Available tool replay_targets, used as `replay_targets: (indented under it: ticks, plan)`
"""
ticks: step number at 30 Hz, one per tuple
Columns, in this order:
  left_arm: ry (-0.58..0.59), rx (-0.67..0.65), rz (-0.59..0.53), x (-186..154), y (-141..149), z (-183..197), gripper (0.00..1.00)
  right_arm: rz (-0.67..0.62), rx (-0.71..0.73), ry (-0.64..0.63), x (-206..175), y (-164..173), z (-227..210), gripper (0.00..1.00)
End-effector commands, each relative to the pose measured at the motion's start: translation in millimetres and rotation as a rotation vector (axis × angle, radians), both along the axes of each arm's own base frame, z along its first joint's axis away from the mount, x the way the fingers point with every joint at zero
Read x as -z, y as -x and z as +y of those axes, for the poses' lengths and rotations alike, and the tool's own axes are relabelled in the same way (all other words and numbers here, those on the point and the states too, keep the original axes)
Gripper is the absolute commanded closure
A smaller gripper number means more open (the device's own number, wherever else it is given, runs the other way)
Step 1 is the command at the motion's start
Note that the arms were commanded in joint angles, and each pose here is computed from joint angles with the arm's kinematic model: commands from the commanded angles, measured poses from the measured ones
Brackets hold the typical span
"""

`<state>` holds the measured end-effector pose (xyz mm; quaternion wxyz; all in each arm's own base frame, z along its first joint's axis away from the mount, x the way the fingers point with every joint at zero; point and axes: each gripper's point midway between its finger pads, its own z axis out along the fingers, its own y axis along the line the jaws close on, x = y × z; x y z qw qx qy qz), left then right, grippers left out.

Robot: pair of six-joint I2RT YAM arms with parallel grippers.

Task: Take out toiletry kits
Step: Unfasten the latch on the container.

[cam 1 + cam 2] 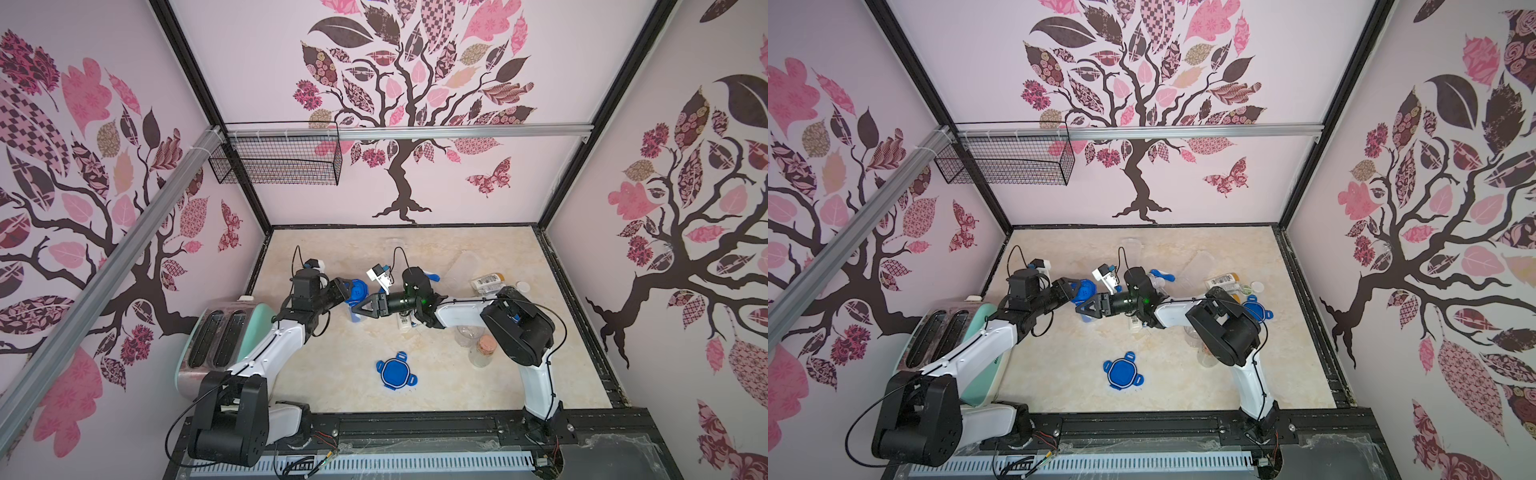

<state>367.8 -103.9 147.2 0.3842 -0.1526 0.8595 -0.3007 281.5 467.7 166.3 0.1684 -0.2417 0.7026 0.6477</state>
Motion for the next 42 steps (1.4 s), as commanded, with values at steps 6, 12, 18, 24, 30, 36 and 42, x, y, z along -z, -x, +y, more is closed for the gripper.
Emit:
replay_targets:
  ticks: [6, 12, 18, 24, 30, 36, 42]
  plan:
    - [-0.046, 0.032, 0.215, 59.2, 33.8, -1.8, 0.54, -0.246, -0.134, -0.216, -55.1, 31.1, 7.6, 0.28]
    - [-0.043, 0.032, 0.213, 59.1, 33.6, -2.0, 0.54, -0.254, -0.127, -0.175, -36.7, 31.4, 9.0, 0.28]
    - [-0.041, 0.030, 0.203, 55.6, 33.1, -1.8, 0.54, -0.260, -0.116, -0.119, -22.5, 30.7, 6.6, 0.27]
    - [-0.033, 0.027, 0.179, 47.1, 34.2, -2.5, 0.54, -0.284, -0.110, -0.030, -1.1, 37.0, -4.8, 0.25]
    - [-0.030, 0.031, 0.138, 32.3, 36.9, -6.9, 0.54, -0.307, -0.103, 0.025, 8.2, 46.7, -19.8, 0.24]
    - [-0.035, 0.030, 0.115, 21.2, 39.4, -8.0, 0.51, -0.322, -0.095, 0.056, 8.3, 47.5, -28.1, 0.23]
    - [-0.048, 0.033, 0.100, 17.9, 46.9, -8.8, 0.39, -0.313, -0.073, 0.056, 8.9, 44.1, -36.9, 0.23]
